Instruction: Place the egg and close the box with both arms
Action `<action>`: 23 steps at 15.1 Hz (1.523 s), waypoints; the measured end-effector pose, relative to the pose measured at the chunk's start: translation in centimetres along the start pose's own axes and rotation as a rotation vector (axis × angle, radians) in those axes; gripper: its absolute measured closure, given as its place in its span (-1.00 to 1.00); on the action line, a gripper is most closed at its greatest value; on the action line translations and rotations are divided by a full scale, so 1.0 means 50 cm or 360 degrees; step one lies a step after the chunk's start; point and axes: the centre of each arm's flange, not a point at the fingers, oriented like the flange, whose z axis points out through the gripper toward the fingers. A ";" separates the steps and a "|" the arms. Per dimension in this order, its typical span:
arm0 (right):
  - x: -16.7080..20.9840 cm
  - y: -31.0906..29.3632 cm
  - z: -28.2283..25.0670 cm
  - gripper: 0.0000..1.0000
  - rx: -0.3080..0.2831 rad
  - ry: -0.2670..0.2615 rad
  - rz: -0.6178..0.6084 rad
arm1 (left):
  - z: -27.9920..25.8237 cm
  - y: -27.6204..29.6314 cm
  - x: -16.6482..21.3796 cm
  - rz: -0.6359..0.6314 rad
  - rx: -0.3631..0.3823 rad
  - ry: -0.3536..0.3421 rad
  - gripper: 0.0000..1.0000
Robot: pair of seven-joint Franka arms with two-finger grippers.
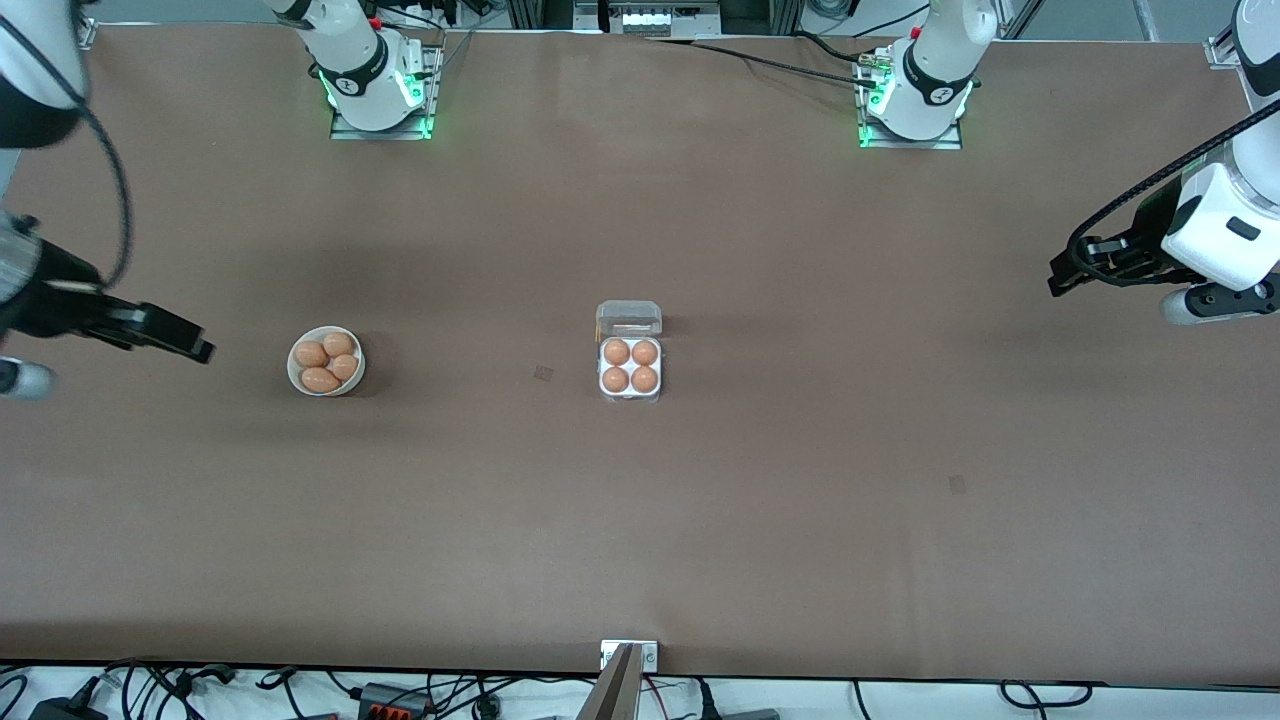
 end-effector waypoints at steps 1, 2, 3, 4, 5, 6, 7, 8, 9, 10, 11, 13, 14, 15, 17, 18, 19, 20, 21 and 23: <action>-0.005 0.015 -0.009 -1.00 -0.0019 -0.0008 -0.0021 | 0.000 0.000 0.000 0.0002 0.0000 0.0000 -0.15; -0.010 0.022 -0.015 -1.00 -0.0043 -0.0018 -0.0032 | 0.000 0.000 0.000 0.0004 0.0000 -0.0001 0.08; -0.016 0.025 -0.019 -1.00 -0.0070 -0.0034 -0.0037 | 0.001 0.000 -0.001 0.0006 0.0002 -0.0007 0.23; -0.022 0.025 -0.022 -1.00 -0.0096 -0.0051 -0.0043 | 0.002 0.000 -0.003 0.0007 0.0005 -0.0020 0.23; -0.029 0.024 -0.024 -1.00 -0.0115 -0.0062 -0.0050 | 0.003 -0.001 -0.005 0.0007 0.0008 -0.0034 0.33; -0.036 0.024 -0.023 -1.00 -0.0125 -0.0073 -0.0058 | 0.005 -0.001 -0.008 0.0008 0.0012 -0.0052 0.52; -0.043 0.025 -0.021 -1.00 -0.0130 -0.0084 -0.0073 | 0.007 -0.001 -0.011 0.0010 0.0017 -0.0073 0.74; -0.049 0.029 -0.017 -1.00 -0.0134 -0.0097 -0.0090 | 0.009 0.001 -0.015 0.0015 0.0022 -0.0094 0.94; -0.053 0.036 -0.012 -1.00 -0.0138 -0.0110 -0.0108 | 0.010 0.005 -0.019 0.0024 0.0023 -0.0115 0.98; -0.055 0.045 -0.009 -1.00 -0.0139 -0.0120 -0.0138 | 0.012 0.013 -0.024 0.0036 0.0014 -0.0135 0.98; -0.056 0.054 -0.007 -1.00 -0.0138 -0.0127 -0.0163 | 0.013 0.026 -0.029 0.0053 -0.0003 -0.0151 0.98; -0.056 0.069 -0.002 -1.00 -0.0137 -0.0136 -0.0181 | 0.014 0.063 -0.041 0.0104 -0.0027 -0.0166 0.98; -0.058 0.072 0.003 -1.00 -0.0137 -0.0131 -0.0183 | 0.014 0.084 -0.048 0.0136 -0.0029 -0.0169 0.98; -0.061 0.073 0.009 -1.00 -0.0136 -0.0112 -0.0186 | 0.014 0.106 -0.055 0.0169 -0.0030 -0.0170 0.98; -0.079 0.076 0.021 -1.00 -0.0134 -0.0061 -0.0194 | 0.014 0.150 -0.071 0.0228 -0.0076 -0.0187 0.98; -0.093 0.078 0.023 -1.00 -0.0135 -0.0052 -0.0197 | 0.014 0.174 -0.081 0.0252 -0.0133 -0.0208 0.98; -0.106 0.080 0.021 -1.00 -0.0136 -0.0048 -0.0201 | 0.018 0.198 -0.088 0.0273 -0.0199 -0.0236 0.98; -0.115 0.080 0.016 -1.00 -0.0136 -0.0045 -0.0213 | 0.025 0.221 -0.091 0.0292 -0.0265 -0.0260 0.98; -0.121 0.081 0.011 -1.00 -0.0136 -0.0041 -0.0227 | 0.035 0.249 -0.092 0.0314 -0.0317 -0.0270 0.98; -0.126 0.080 0.006 -1.00 -0.0136 -0.0039 -0.0236 | 0.069 0.329 -0.099 0.0357 -0.0358 -0.0275 0.98</action>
